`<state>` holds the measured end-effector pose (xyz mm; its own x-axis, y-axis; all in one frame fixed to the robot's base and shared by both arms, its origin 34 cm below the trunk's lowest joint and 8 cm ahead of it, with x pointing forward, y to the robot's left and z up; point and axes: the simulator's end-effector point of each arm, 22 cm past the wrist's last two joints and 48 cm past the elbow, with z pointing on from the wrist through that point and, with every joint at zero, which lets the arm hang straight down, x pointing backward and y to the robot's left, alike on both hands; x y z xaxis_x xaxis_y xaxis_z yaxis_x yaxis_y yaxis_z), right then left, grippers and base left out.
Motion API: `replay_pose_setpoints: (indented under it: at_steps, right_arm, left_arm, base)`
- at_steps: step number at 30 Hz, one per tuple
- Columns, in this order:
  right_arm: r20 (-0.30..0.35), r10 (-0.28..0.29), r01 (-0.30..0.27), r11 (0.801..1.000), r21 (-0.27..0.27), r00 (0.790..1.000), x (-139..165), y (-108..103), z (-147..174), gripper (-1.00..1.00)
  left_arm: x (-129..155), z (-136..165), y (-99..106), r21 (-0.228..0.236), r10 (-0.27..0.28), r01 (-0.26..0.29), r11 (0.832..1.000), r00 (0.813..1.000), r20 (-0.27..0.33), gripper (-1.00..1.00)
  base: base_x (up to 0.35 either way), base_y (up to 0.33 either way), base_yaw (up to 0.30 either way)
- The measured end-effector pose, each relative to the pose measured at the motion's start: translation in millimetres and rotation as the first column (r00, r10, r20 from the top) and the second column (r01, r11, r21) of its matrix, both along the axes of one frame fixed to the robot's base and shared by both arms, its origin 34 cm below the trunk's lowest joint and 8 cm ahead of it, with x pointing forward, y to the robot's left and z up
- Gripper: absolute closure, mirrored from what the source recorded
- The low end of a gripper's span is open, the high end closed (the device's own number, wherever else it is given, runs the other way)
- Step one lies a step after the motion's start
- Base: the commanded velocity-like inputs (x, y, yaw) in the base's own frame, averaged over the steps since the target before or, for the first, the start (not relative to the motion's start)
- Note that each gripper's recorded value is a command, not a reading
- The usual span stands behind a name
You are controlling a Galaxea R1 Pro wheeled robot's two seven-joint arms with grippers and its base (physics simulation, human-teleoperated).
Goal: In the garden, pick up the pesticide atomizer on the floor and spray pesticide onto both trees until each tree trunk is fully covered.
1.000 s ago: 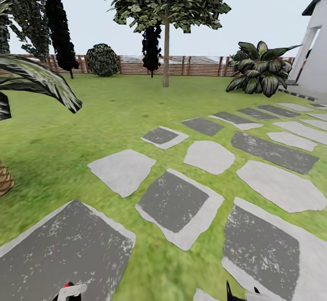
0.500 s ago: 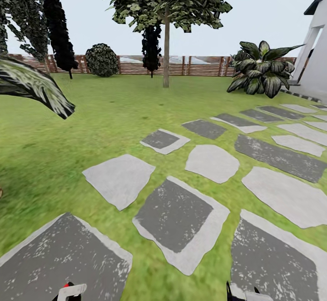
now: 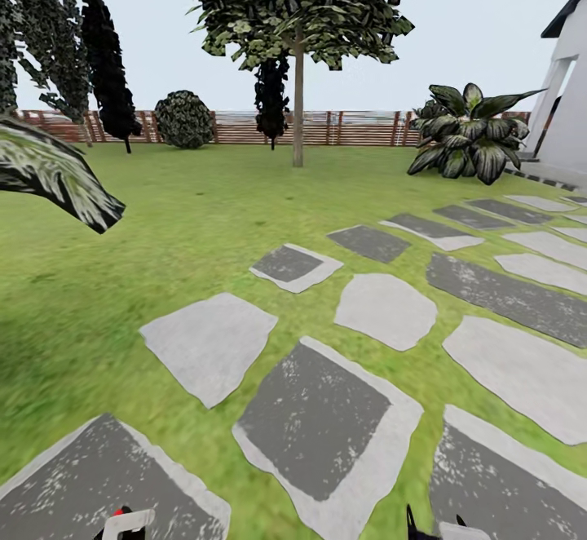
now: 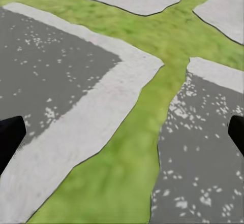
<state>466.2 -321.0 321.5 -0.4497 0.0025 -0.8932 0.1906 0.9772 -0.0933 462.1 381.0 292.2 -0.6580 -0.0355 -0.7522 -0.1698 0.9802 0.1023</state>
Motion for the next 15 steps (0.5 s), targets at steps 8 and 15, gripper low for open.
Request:
replay_pose_setpoints:
  at_steps: [8, 15]
  right_arm:
    - [0.000, 0.000, 0.000, 1.000, 0.000, 1.000, 0.0, 0.0, 0.0, -1.00]
    - [0.000, 0.000, 0.000, 1.000, 0.000, 1.000, 0.0, -0.1, 0.1, -1.00]
  left_arm:
    - [-0.2, 0.1, 0.9, -0.001, 0.005, -0.005, 1.000, 1.000, 0.000, 1.00]
    - [-0.2, 0.1, 1.0, -0.001, 0.005, -0.005, 1.000, 1.000, 0.000, 1.00]
  base:
    - [0.341, 0.000, 0.000]
    - [0.341, 0.000, 0.000]
